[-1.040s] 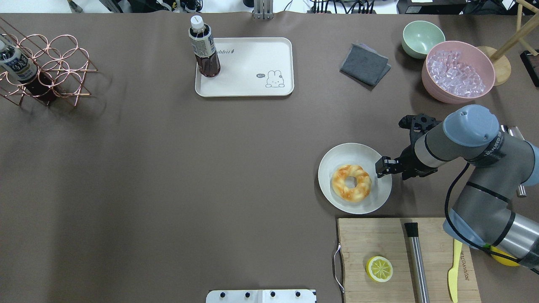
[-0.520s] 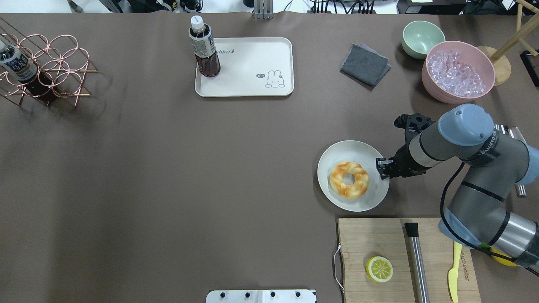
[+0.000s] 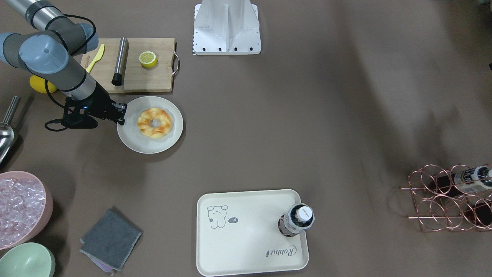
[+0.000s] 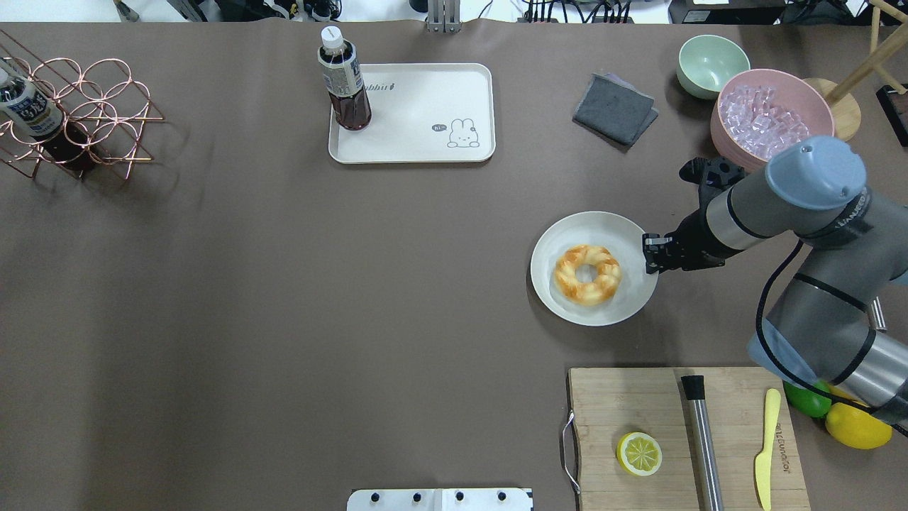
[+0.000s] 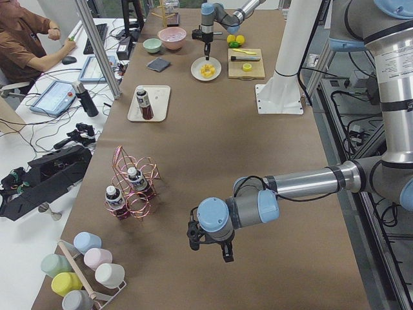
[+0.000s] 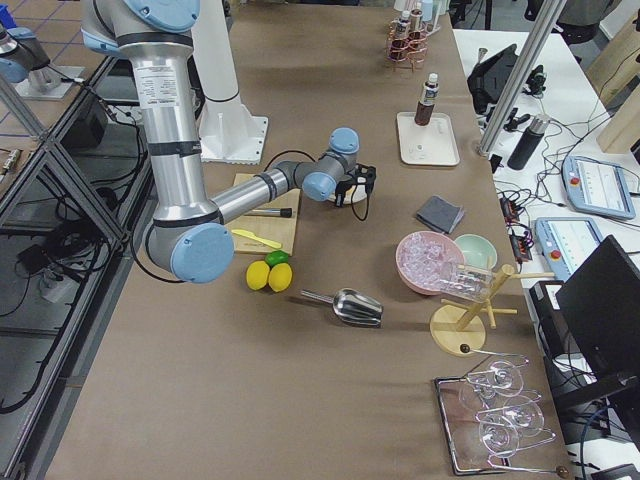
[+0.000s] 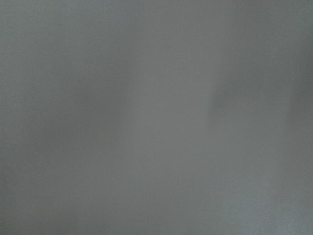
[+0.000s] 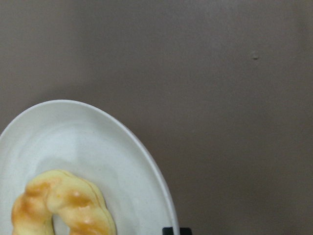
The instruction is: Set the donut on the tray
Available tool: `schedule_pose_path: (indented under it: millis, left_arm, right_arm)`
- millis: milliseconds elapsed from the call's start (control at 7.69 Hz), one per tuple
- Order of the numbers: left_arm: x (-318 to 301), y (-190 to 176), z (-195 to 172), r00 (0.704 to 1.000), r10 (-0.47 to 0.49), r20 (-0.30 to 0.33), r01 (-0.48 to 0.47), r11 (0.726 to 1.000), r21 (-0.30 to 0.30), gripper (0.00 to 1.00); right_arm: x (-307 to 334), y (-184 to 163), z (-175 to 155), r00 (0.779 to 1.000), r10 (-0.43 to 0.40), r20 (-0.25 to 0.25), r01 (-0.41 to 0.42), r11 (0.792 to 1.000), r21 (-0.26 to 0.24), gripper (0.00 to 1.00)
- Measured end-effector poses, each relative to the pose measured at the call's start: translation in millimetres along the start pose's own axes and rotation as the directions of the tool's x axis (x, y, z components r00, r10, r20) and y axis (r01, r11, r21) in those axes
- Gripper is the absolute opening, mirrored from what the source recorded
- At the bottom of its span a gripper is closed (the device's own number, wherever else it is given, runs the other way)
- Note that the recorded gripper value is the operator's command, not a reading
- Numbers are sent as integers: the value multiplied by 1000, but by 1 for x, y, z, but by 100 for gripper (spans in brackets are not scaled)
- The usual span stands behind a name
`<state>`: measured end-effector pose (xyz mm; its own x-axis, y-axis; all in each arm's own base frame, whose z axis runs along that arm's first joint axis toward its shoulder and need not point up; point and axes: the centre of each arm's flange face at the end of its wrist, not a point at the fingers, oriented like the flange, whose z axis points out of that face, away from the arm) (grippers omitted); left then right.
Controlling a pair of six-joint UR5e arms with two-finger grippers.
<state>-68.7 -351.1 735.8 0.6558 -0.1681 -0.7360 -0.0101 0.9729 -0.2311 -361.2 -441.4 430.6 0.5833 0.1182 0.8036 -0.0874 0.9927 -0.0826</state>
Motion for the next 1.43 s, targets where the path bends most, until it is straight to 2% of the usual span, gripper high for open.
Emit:
schedule_pose_path:
  millis: [260, 520, 650, 910, 1170, 1430]
  left_arm:
    - [0, 1, 0, 1000, 0, 0, 0, 1000, 0, 98]
    - [-1, 1, 1, 1000, -2, 0, 2, 1000, -2, 98]
    - [-1, 0, 2, 1000, -2, 0, 2, 1000, -3, 98]
    - [-4, -1, 4, 1000, -5, 0, 5, 1000, -7, 98]
    - [-2, -5, 2, 1000, -2, 0, 2, 1000, -4, 98]
    - [-1, -7, 1, 1000, 0, 1, 0, 1000, -2, 98]
  right_arm:
    - [-29, -22, -24, 994, 94, 60, -96, 995, 22, 0]
    - [-80, -51, -27, 965, 238, 108, -243, 969, 34, 0]
    - [-109, -72, -19, 940, 315, 128, -324, 945, 52, 0]
    - [-156, -113, 5, 863, 457, 215, -479, 875, 64, 0]
    - [-205, -132, 27, 794, 546, 267, -584, 806, 91, 0]
    - [-248, -145, 42, 741, 604, 293, -657, 743, 128, 0]
